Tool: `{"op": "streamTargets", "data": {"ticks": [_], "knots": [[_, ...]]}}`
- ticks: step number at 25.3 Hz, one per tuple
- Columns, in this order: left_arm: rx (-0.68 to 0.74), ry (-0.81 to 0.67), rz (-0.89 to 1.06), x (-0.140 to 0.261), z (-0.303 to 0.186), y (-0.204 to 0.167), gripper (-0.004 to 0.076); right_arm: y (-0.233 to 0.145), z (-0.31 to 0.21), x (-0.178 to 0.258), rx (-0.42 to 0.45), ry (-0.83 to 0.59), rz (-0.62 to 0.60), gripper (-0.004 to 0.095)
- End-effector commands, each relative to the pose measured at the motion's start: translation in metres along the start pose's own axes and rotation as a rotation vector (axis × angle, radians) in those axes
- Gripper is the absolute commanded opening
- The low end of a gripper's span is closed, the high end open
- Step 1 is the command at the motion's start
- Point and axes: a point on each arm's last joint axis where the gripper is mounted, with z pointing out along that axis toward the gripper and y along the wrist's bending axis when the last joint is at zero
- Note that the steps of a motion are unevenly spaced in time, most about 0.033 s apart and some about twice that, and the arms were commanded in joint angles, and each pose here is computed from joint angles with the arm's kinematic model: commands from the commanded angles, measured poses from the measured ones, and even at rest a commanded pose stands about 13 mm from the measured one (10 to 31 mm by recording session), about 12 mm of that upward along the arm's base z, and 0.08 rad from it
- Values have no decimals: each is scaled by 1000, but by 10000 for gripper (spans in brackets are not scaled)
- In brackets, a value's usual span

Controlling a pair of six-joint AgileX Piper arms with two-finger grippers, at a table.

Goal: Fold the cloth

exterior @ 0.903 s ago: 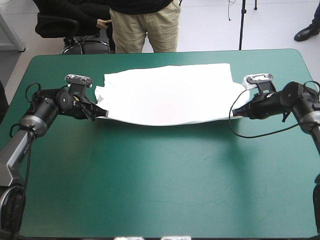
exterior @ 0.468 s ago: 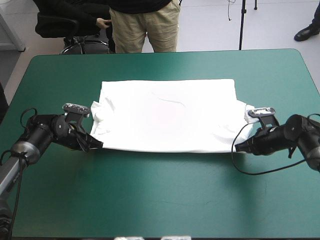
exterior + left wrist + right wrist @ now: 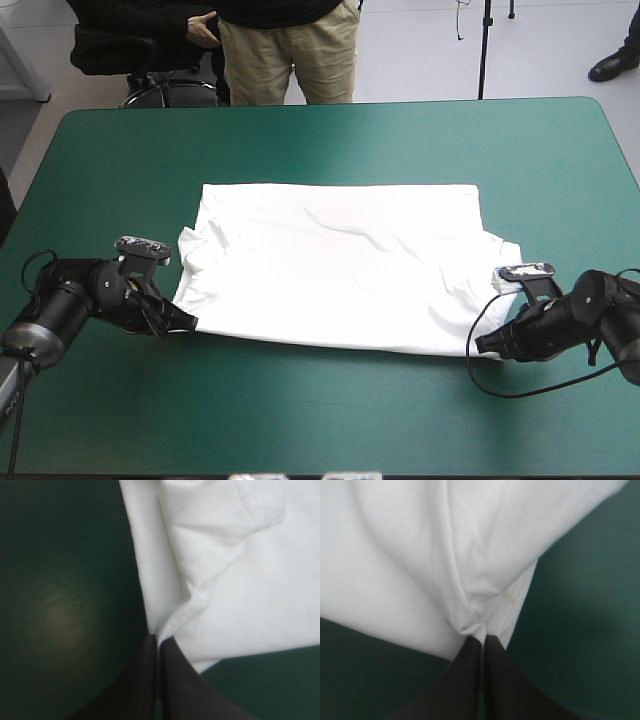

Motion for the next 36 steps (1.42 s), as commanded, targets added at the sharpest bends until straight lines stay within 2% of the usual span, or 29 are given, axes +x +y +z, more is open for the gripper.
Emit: {"op": "streamTargets", "data": {"ticks": [1,6,8,11,12,15,17,21,25,28,29,31,33,36], "knots": [[-3,-4,-4,3,-6,-1,-17,1,-5,1,8,-27,-6,5],[8,45,8,12,0,-3,-12,9,-4,-1,0,-37,-56,5],[16,45,31,13,1,-3,27,14,-4,-3,-2,-48,-86,17],[65,29,39,11,1,-8,169,22,-8,-6,-4,-84,-114,143],[97,19,38,10,0,-11,250,24,-10,-8,-6,-94,-114,199],[149,-38,14,6,-6,-16,417,26,-27,-12,8,-164,-103,317],[146,-106,16,2,-17,-17,465,29,-45,-15,29,-231,-107,357],[69,-376,-42,-16,-66,-13,465,30,-101,-22,148,-427,-107,362],[-5,-497,-37,-36,-102,-6,465,19,-144,-28,289,-504,-83,369],[-35,-524,-48,-44,-105,-2,465,9,-141,-36,296,-485,-39,454],[-33,-517,-54,-46,-101,-1,465,0,-131,-43,295,-440,-8,516],[-28,-505,-57,-48,-97,-1,465,-17,-113,-58,299,-403,34,567],[-27,-499,-57,-48,-96,-1,465,-33,-91,-75,281,-381,77,566],[-25,-497,-58,-48,-96,-1,465,-48,-51,-95,234,-305,76,565]]}}
